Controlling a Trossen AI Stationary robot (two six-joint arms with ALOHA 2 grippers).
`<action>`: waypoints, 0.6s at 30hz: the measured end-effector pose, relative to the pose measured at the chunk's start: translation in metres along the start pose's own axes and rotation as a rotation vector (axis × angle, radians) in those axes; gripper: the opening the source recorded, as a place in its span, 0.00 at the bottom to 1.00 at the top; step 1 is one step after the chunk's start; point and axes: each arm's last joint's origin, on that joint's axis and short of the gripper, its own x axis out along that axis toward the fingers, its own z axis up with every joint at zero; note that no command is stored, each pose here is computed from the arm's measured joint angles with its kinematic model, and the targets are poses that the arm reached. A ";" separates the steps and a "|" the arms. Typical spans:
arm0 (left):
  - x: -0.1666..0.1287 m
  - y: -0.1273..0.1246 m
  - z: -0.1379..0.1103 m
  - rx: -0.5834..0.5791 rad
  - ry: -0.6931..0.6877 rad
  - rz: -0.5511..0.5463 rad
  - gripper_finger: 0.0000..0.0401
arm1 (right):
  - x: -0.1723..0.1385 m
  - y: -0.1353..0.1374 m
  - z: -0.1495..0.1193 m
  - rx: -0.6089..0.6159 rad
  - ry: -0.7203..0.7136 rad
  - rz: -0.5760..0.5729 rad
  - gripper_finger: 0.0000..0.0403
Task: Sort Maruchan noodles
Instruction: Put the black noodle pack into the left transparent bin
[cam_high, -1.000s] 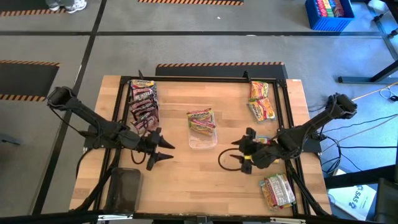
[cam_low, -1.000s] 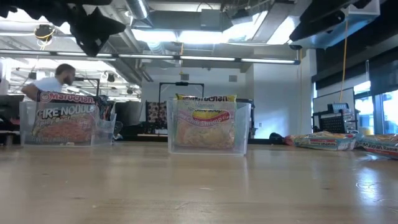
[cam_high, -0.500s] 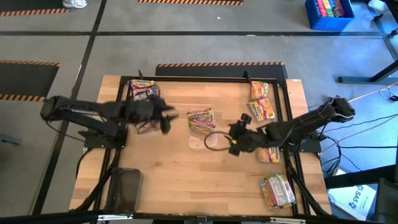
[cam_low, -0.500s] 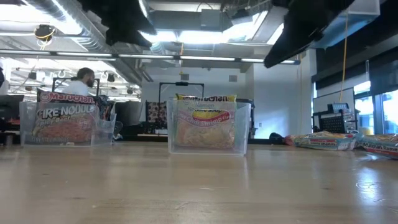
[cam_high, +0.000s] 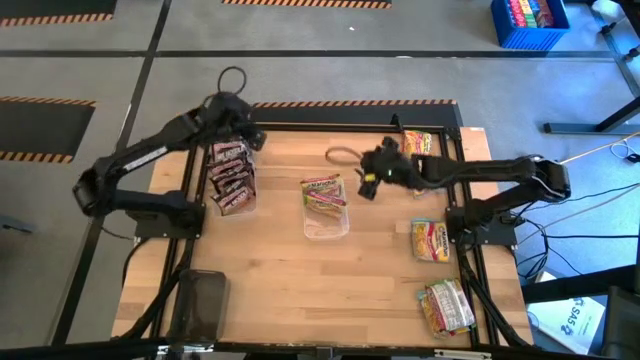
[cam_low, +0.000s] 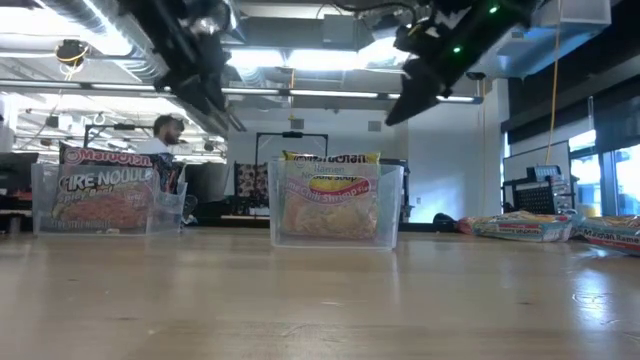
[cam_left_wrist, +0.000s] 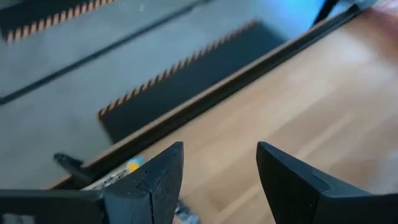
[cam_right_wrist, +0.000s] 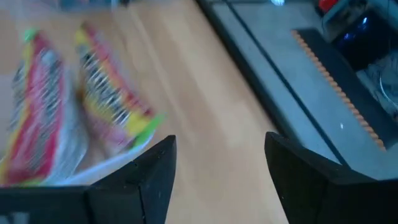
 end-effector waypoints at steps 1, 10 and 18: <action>0.009 0.004 0.002 -0.003 0.036 0.016 0.49 | 0.003 -0.007 0.003 0.000 -0.027 0.003 0.56; 0.079 0.040 0.010 -0.077 0.360 0.167 0.49 | 0.025 -0.034 0.005 -0.027 -0.104 0.165 0.56; 0.123 0.050 0.007 -0.104 0.510 0.173 0.49 | 0.052 -0.022 -0.009 -0.103 -0.008 0.231 0.56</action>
